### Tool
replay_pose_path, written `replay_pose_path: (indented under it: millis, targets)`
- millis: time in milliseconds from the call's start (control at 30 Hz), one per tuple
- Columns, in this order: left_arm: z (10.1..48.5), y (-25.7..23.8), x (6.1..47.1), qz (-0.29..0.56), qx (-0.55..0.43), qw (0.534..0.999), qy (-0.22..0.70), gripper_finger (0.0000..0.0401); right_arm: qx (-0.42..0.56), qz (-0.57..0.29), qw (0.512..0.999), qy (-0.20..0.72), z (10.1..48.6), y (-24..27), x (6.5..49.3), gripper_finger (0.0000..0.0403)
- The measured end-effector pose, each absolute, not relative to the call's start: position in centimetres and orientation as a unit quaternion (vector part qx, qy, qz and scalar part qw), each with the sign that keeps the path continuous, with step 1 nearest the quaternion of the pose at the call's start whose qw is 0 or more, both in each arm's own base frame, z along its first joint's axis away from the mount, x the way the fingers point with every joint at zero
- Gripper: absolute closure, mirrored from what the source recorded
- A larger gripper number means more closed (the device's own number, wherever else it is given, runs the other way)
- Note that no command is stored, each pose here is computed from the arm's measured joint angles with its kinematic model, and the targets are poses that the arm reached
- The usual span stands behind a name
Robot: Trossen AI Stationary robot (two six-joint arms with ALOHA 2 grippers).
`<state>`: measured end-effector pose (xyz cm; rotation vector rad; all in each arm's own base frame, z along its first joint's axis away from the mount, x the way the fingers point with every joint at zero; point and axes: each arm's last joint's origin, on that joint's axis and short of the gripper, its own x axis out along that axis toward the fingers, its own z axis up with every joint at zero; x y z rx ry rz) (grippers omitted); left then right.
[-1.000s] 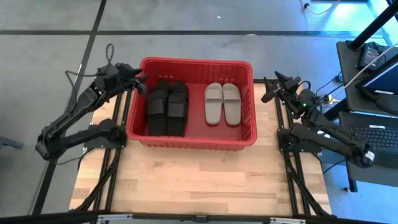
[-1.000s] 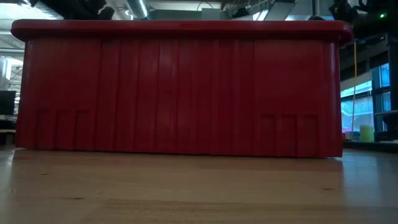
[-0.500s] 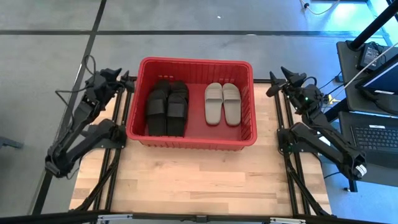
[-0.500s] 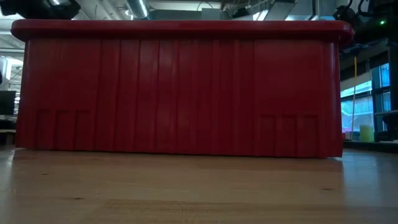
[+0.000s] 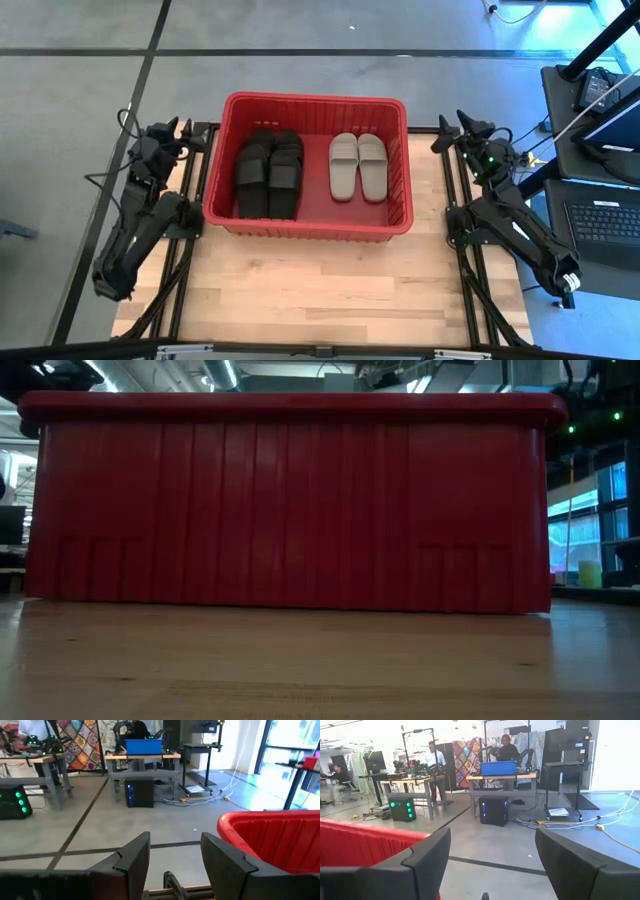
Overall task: Pick and place slides into bin
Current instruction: Return to Home Position
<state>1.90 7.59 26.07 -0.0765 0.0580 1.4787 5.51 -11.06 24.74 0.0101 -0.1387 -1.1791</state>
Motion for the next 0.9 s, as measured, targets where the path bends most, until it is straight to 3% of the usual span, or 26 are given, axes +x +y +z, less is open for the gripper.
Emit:
replay_pose_path:
  millis: [300,600,900]
  targets:
    - [23.3,7.4,1.8,0.678,-0.054,0.733,0.020,0.0230,0.035,-0.553,0.827,-0.099,20.6,-10.4,5.2,0.0111]
    - [21.1,7.6,1.6,0.713,-0.067,0.698,0.018,0.0230,0.054,-0.552,0.826,-0.100,18.0,-10.1,5.0,0.0111]
    - [17.8,8.5,1.9,0.714,-0.097,0.693,0.034,0.0230,0.061,-0.564,0.818,-0.096,17.7,-10.2,4.7,0.0111]
